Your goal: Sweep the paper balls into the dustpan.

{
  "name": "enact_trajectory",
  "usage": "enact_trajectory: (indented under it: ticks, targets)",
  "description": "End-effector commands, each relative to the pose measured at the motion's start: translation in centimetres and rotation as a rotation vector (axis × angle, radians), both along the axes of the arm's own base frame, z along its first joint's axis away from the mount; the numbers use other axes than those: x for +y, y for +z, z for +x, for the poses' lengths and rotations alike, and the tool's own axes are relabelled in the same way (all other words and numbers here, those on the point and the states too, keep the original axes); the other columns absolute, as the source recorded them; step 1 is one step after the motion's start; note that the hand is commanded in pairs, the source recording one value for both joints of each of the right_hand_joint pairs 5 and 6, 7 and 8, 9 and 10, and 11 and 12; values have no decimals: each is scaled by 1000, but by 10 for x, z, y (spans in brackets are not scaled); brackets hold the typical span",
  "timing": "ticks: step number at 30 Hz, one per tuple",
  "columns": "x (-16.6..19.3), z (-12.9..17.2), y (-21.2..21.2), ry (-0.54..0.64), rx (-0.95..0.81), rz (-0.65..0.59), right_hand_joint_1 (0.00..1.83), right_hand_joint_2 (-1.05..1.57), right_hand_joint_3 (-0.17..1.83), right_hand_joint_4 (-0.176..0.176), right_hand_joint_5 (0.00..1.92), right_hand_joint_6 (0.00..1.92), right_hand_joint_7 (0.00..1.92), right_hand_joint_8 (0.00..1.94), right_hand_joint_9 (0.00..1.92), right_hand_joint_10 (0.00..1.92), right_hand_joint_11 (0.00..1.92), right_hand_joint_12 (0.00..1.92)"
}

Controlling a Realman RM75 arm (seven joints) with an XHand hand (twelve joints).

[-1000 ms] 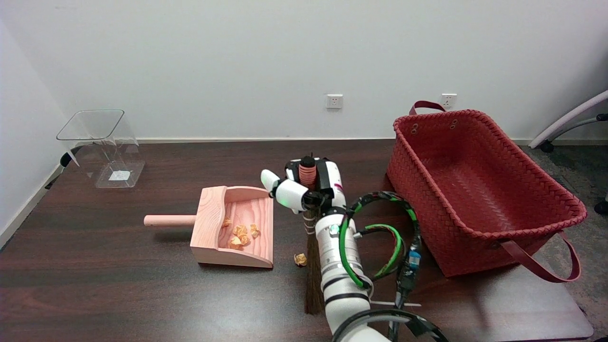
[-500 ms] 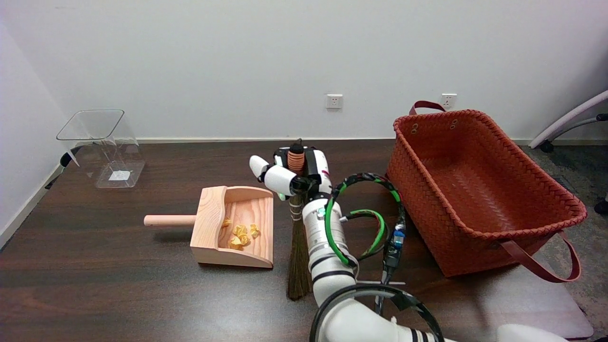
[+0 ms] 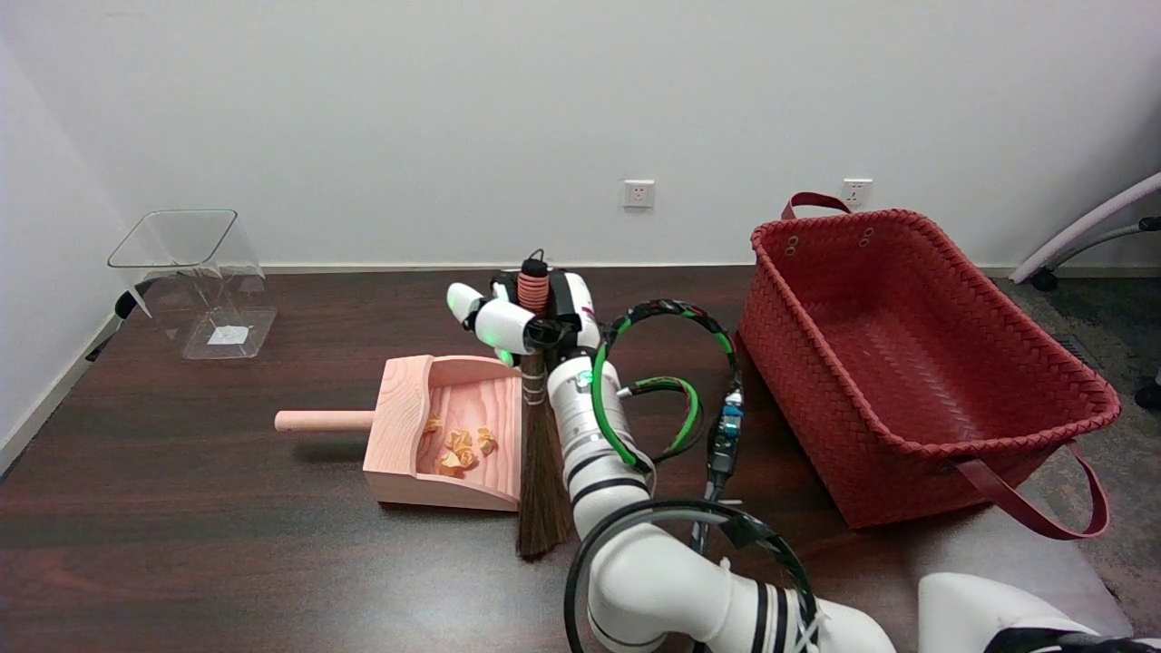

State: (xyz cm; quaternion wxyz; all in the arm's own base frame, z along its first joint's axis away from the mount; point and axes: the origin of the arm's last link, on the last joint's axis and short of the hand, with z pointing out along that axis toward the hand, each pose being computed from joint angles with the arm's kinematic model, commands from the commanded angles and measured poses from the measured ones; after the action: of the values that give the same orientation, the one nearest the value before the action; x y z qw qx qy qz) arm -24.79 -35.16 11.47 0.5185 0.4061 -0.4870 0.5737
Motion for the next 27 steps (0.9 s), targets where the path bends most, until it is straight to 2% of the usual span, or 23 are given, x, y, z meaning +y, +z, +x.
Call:
enact_trajectory:
  ticks: [1, 9, 18, 27]
  targets:
    - [-26, 2, -14, -6, -104, 45, 1139, 1247, 421, 0, 1920, 1920, 1920, 1920, 1920, 1920, 1920, 1920]
    - [-31, 7, -18, 9, -164, 79, 1163, 1155, 514, 0, 1920, 1920, 1920, 1920, 1920, 1920, 1920, 1920]
    - [-43, 16, -24, 35, -194, 121, 1196, 1014, 740, 0, 1920, 1920, 1920, 1920, 1920, 1920, 1920, 1920]
    - [-44, 29, -33, 64, -214, 165, 1204, 989, 783, 0, 1920, 1920, 1920, 1920, 1920, 1920, 1920, 1920]
